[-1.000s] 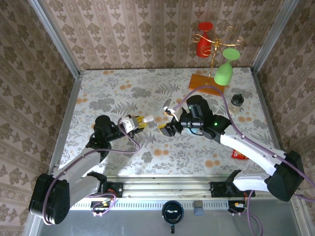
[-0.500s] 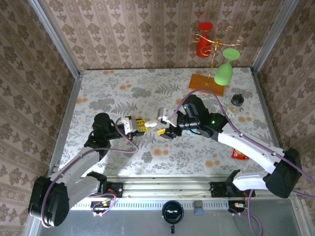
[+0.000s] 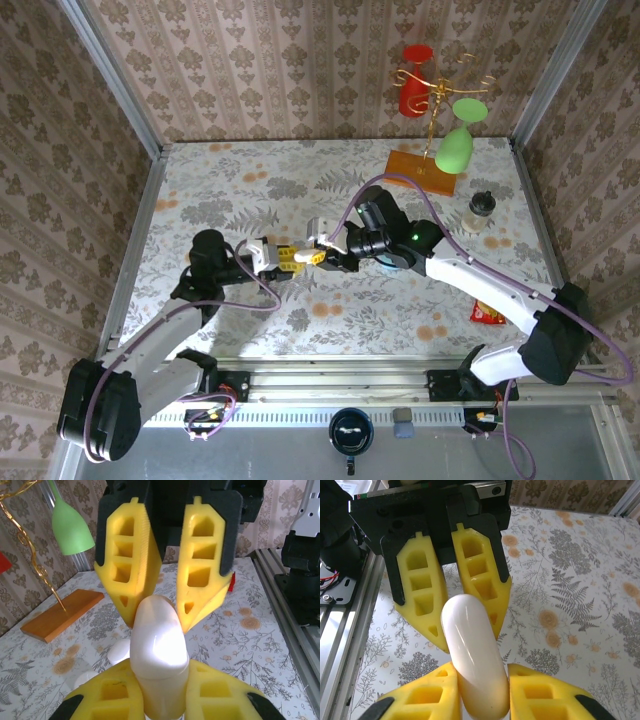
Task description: Insert wireless bluetooth earbuds into charging case
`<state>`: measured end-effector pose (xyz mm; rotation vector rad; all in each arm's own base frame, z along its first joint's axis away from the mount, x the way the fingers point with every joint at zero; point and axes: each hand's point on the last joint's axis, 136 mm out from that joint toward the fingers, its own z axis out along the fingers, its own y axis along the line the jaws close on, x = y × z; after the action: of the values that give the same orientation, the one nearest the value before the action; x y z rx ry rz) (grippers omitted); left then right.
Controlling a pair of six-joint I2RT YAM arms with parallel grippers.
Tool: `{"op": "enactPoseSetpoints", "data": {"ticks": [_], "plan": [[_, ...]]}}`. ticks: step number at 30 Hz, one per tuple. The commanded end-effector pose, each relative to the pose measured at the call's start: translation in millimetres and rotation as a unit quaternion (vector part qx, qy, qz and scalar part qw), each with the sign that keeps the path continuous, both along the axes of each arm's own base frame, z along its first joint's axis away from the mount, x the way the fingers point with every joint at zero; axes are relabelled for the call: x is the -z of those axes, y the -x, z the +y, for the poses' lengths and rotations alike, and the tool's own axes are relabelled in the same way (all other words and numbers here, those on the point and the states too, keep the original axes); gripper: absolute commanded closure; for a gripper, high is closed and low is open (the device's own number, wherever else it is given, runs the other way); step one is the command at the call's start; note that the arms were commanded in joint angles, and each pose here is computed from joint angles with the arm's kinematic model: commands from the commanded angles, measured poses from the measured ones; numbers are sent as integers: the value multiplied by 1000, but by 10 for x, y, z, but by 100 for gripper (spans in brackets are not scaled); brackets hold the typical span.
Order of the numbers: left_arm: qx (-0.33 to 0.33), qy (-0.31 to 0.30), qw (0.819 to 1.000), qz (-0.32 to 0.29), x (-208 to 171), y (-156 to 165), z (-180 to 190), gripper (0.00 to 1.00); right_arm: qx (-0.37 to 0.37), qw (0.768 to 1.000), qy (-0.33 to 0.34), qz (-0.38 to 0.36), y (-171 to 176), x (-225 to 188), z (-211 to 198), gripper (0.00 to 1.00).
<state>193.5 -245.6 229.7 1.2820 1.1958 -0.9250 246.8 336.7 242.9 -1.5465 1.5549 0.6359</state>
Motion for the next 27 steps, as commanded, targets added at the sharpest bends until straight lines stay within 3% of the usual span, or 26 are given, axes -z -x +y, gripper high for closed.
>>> {"op": "enactPoseSetpoints", "data": {"ticks": [1,6,10,13,16,23,25,27], "plan": [[1,14,1000,-26,-172,-1,-5,98,-14,1000,-4,21,87,10,41,82],[-21,13,999,-33,-140,-66,13,85,8,1000,-14,25,40,55,30,83],[-71,5,996,-49,-68,-192,73,44,69,996,-27,53,-121,173,-32,83],[-102,-9,993,-57,4,-263,123,26,136,983,-70,97,-260,106,-158,83],[-115,-24,992,-52,93,-299,148,17,219,955,-97,177,-426,216,-332,83],[-87,-95,992,8,451,-248,77,14,403,844,-167,313,-779,649,-713,86],[-73,-117,990,21,552,-188,9,14,442,804,-165,362,-808,874,-733,86],[-70,-135,988,30,641,-179,-6,13,447,784,-161,399,-791,1021,-678,84]]}}
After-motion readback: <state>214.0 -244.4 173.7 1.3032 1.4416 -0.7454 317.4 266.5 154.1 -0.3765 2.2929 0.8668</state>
